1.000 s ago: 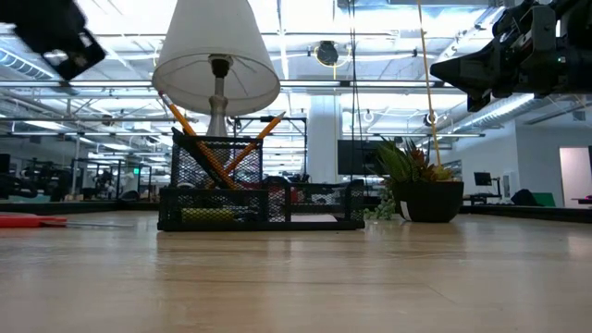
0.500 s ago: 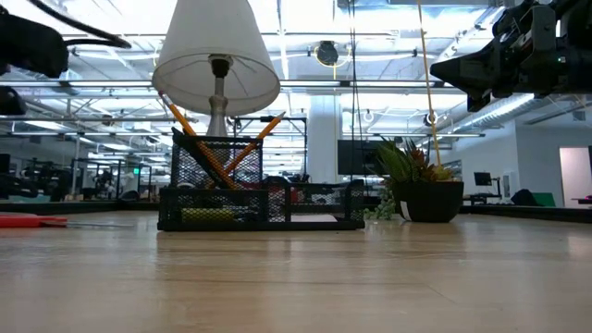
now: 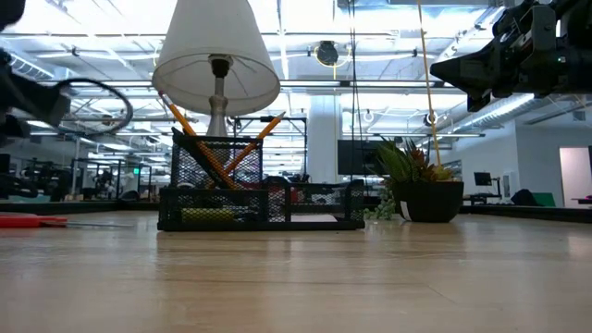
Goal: Pick and place office supplies into organizer
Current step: Put the orange scissor into the black desk organizer
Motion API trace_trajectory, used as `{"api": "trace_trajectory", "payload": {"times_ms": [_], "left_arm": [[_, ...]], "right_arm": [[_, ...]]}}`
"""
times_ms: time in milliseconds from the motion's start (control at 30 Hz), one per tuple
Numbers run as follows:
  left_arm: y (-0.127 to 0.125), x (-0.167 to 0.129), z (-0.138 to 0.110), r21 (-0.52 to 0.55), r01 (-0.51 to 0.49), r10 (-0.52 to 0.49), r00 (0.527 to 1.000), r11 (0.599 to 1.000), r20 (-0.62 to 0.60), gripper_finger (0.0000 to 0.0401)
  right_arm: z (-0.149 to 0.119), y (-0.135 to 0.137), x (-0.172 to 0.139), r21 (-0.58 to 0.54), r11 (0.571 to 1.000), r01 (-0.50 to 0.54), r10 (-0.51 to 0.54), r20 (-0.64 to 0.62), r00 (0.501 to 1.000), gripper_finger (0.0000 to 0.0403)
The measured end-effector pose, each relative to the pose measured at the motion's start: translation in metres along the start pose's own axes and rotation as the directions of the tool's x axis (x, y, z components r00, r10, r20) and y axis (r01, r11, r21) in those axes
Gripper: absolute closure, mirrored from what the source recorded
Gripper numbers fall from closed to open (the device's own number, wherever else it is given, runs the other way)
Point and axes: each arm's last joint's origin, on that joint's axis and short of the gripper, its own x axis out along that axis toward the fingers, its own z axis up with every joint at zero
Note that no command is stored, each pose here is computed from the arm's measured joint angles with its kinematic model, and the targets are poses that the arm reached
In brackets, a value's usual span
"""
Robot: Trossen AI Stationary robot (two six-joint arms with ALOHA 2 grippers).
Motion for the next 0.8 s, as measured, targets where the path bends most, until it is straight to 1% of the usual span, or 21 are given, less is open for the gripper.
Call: {"api": "trace_trajectory", "payload": {"times_ms": [200, 267, 333, 467, 667, 800], "left_arm": [[0.000, 0.011, 0.002, 0.010, -0.092, 0.093, 0.995, 0.996, -0.023, 0.0215], [0.002, 0.015, 0.004, 0.016, -0.102, 0.102, 0.994, 0.995, -0.049, 0.0215], [0.006, 0.018, 0.005, 0.017, -0.094, 0.095, 0.993, 0.995, -0.075, 0.0215], [0.014, 0.025, 0.004, 0.016, -0.093, 0.094, 0.992, 0.996, -0.082, 0.0215], [0.015, 0.032, 0.007, 0.060, -0.005, 0.010, 0.997, 0.998, -0.076, 0.0215], [0.012, 0.029, 0.009, 0.101, 0.015, -0.009, 0.998, 0.995, -0.060, 0.0220]], "right_arm": [[0.000, 0.000, 0.000, 0.000, 1.000, 0.000, 0.000, 0.000, 1.000, 0.0403], [0.000, 0.000, 0.000, 0.000, 1.000, 0.000, 0.000, 0.000, 1.000, 0.0403], [0.000, 0.000, 0.000, 0.000, 1.000, 0.000, 0.000, 0.000, 1.000, 0.0403], [0.000, 0.000, 0.000, 0.000, 1.000, 0.000, 0.000, 0.000, 1.000, 0.0403], [0.000, 0.000, 0.000, 0.000, 1.000, 0.000, 0.000, 0.000, 1.000, 0.0403], [0.000, 0.000, 0.000, 0.000, 1.000, 0.000, 0.000, 0.000, 1.000, 0.0403]]}}
